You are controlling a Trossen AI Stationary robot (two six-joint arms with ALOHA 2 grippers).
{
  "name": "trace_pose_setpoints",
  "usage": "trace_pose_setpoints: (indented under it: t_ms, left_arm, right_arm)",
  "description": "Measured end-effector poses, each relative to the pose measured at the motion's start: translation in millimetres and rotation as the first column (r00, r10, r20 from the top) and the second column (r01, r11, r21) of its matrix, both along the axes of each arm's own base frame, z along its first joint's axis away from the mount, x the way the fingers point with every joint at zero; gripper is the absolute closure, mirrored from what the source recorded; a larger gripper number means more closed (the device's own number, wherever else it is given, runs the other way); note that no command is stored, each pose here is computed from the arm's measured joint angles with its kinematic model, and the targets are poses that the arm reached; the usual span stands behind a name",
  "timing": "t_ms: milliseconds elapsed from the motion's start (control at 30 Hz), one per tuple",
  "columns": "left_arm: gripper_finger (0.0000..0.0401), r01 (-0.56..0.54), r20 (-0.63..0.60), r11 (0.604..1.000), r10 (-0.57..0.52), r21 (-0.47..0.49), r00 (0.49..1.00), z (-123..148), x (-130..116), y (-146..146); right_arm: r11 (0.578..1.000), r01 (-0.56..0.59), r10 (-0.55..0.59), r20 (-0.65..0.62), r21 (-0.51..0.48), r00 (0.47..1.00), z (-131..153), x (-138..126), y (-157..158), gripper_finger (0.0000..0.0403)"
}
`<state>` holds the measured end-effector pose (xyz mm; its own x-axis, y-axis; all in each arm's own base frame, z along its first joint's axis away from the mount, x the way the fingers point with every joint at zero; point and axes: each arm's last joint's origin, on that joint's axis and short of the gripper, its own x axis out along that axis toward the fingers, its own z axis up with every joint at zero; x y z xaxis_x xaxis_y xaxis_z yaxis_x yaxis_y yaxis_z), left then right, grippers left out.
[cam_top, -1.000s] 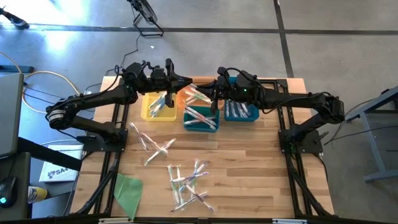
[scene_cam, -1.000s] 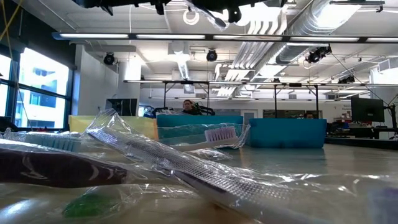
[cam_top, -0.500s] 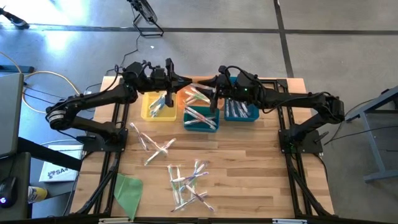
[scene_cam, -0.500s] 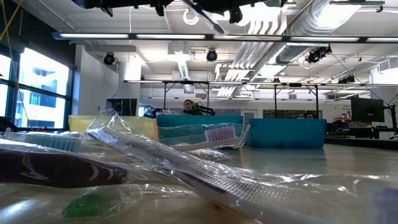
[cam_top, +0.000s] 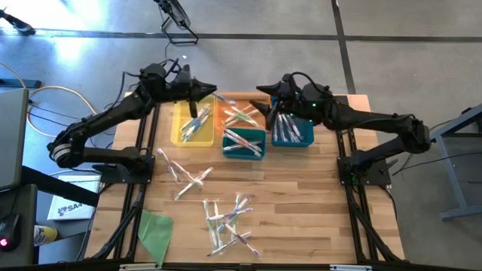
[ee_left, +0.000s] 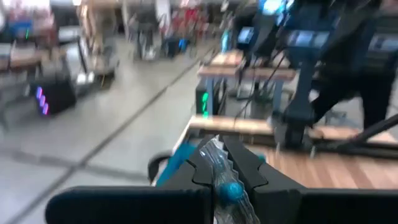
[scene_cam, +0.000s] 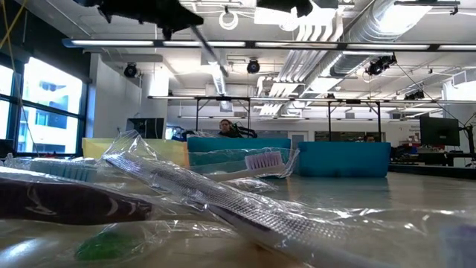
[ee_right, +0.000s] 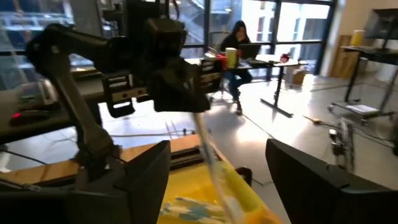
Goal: Pick & Place Toothbrushes
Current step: Put the blue toothbrush into the yellow bin
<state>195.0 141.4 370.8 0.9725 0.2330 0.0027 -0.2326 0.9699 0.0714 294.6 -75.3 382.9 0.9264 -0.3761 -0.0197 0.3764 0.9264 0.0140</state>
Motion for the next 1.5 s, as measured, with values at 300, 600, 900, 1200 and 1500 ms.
trace_pose_setpoints:
  t_ms: [300,600,900,1200,1500]
  left_arm:
    - [0.0391,-0.108,-0.238,0.976,0.061,-0.191,0.969,-17,-37,-6]
    - [0.0391,-0.253,-0.419,0.908,0.097,-0.335,0.903,-38,-60,-1]
    - [0.0391,-0.284,-0.505,0.862,0.038,-0.42,0.863,-62,-46,20]
    - [0.0391,-0.321,-0.578,0.815,-0.02,-0.483,0.816,-94,-27,43]
    - [0.0391,-0.338,-0.603,0.794,-0.044,-0.505,0.797,-119,-12,62]
  right_arm:
    - [0.998,0.062,-0.061,-0.041,0.022,0.997,7,-19,3,0.0145]
    - [0.998,0.064,-0.061,-0.083,0.028,0.995,2,-17,2,0.0145]
    - [0.997,0.066,-0.061,-0.133,0.038,0.989,-4,-18,2,0.0145]
    - [0.997,0.068,-0.059,-0.171,0.045,0.983,-8,-17,2,0.0145]
    - [0.997,0.068,-0.059,-0.177,0.046,0.982,-9,-18,2,0.0145]
